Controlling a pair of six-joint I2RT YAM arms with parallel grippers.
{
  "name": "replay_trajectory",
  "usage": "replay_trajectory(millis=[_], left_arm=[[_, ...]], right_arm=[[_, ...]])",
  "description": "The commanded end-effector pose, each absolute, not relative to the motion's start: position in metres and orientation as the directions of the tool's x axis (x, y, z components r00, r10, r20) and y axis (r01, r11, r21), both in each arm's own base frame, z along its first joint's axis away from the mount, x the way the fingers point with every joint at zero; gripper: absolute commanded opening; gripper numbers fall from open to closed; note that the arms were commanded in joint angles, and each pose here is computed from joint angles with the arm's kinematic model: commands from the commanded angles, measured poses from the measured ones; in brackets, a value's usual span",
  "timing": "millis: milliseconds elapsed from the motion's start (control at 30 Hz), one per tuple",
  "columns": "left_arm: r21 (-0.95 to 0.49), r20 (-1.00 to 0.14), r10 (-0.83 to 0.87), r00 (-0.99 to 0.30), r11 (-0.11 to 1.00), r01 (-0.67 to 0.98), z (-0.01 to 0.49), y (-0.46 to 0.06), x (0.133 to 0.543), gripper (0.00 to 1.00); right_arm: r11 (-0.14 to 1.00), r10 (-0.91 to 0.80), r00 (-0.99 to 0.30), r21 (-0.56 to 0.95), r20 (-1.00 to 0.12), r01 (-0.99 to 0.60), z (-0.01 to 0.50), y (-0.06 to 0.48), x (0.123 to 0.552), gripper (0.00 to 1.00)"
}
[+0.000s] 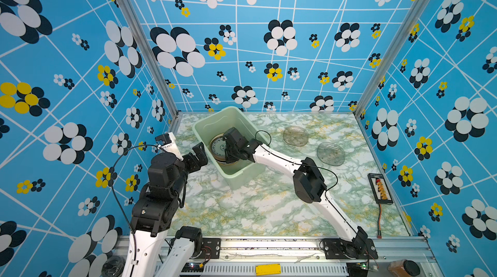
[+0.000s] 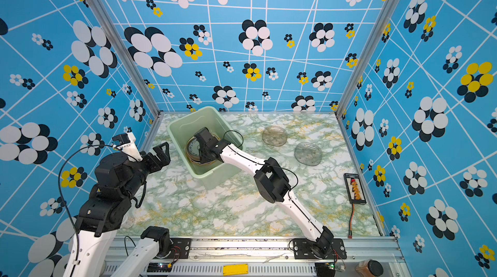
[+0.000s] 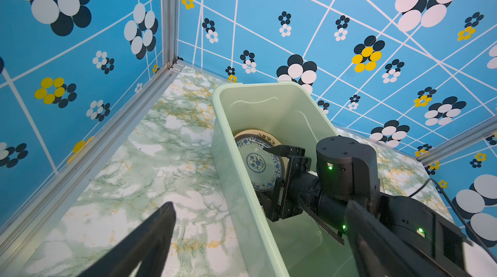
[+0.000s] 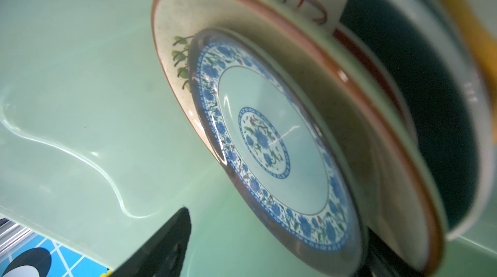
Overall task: Place the plates into the plastic bin on the countertop
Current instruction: Place the plate in the plastic bin.
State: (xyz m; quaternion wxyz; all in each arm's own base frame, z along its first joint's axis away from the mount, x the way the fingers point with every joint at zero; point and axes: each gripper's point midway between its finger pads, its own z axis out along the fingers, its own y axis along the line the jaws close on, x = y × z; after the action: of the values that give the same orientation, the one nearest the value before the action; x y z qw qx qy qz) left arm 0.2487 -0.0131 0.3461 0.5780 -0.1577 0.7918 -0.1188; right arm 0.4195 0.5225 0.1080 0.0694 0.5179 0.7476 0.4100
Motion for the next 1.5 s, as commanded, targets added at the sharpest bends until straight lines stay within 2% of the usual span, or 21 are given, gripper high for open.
replay_trajectory(millis=[0, 367, 900, 1467], left_arm=[[-0.358, -0.887, -0.380, -0.262, 0.925, -0.128, 0.355, -0.007, 0.243, 0.99], [-0.363, -0.890, -0.383, -0.249, 0.924, -0.124, 0.362, -0.006, 0.237, 0.99], [-0.368, -0.896, -0.386, -0.220, 0.922, -0.118, 0.371, -0.004, 0.231, 0.99], [-0.368, -0.898, -0.387, -0.211, 0.921, -0.125, 0.376, -0.002, 0.226, 0.99]], right_arm=[[-0.035, 0.831, -0.330, 0.635, 0.448, 0.772, 0.130, 0.518, 0.423, 0.87], [-0.042, 0.823, -0.346, 0.656, 0.450, 0.754, 0.151, 0.517, 0.423, 0.87], [0.015, 0.818, -0.409, 0.696, 0.405, 0.718, 0.191, 0.508, 0.412, 0.86], [0.028, 0.828, -0.366, 0.622, 0.424, 0.783, 0.149, 0.506, 0.401, 0.85]])
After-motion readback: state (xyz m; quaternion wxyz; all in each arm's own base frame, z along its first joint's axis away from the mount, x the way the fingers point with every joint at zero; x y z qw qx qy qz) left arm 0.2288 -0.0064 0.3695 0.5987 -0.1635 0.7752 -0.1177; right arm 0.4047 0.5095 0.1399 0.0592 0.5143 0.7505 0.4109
